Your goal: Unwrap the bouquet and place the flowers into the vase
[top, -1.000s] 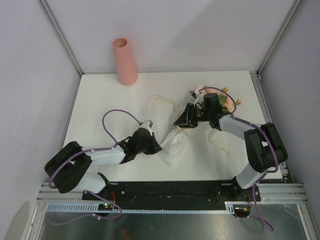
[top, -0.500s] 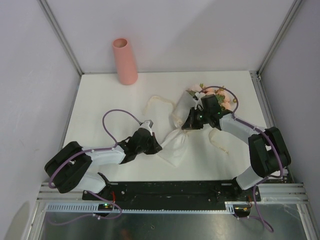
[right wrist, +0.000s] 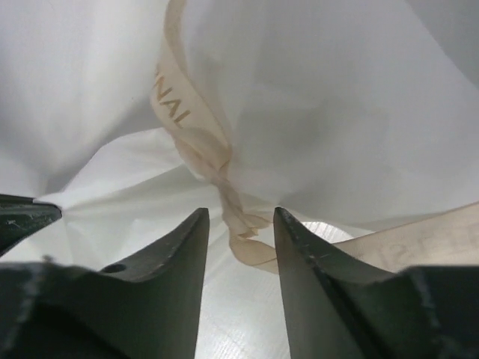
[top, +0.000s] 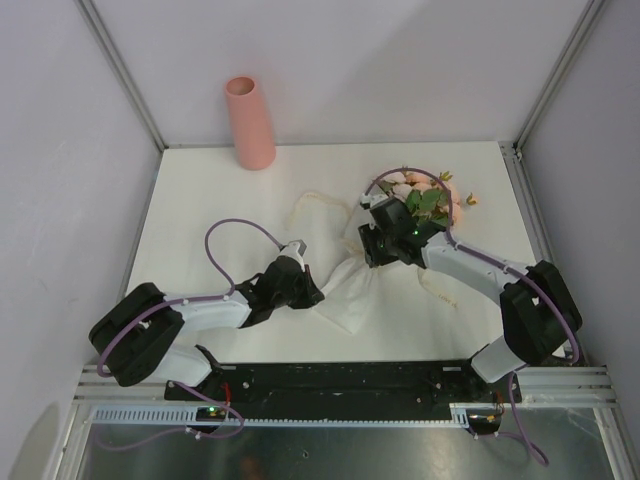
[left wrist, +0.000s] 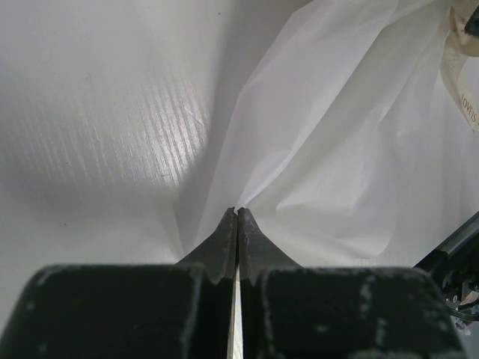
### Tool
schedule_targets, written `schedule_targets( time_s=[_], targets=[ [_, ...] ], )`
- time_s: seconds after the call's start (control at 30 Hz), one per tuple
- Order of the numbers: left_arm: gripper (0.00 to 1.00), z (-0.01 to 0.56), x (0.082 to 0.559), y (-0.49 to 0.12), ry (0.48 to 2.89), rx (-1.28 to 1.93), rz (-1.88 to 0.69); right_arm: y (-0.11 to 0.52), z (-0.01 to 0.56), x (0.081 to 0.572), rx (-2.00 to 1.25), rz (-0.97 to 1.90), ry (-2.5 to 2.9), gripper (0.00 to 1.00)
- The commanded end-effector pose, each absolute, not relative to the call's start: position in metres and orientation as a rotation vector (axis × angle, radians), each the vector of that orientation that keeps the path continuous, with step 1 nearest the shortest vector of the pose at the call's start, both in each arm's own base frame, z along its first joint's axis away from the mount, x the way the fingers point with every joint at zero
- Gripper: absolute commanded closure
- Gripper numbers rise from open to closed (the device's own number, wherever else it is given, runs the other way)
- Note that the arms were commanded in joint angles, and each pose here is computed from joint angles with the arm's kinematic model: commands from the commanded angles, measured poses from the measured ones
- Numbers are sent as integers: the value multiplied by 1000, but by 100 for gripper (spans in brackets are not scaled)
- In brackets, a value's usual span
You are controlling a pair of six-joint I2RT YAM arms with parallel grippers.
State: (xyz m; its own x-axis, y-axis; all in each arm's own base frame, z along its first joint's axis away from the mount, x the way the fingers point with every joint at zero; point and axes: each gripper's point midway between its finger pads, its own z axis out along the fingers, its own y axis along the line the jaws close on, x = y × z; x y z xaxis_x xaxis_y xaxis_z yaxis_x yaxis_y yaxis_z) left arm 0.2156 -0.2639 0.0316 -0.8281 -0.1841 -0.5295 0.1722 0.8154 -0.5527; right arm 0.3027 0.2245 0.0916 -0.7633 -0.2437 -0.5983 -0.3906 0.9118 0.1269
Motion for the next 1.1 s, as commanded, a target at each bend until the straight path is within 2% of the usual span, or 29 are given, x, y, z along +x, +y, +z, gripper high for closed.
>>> schedule_targets(
  time_s=[0.0,0.2,0.5,0.63,0.7,1.07],
  targets=[
    [100,37,218,-264,2389,-22,-803,242,114,311,-593,249,2332,51],
    [100,36,216,-263,2388,-21,-801,253,109,319,-660,135,2256,49],
    [100,36,217,-263,2389,-20,-802,235,91,333,-711,-255,2177,54],
    [100,35,216,-263,2391,-16,-798,230,107,339,-674,-443,2059,65],
    [100,35,216,-263,2392,-17,-798,231,119,341,-660,-532,1981,68],
    [100,32,214,-261,2402,-22,-795,239,148,360,-609,-791,1724,68]
  ],
)
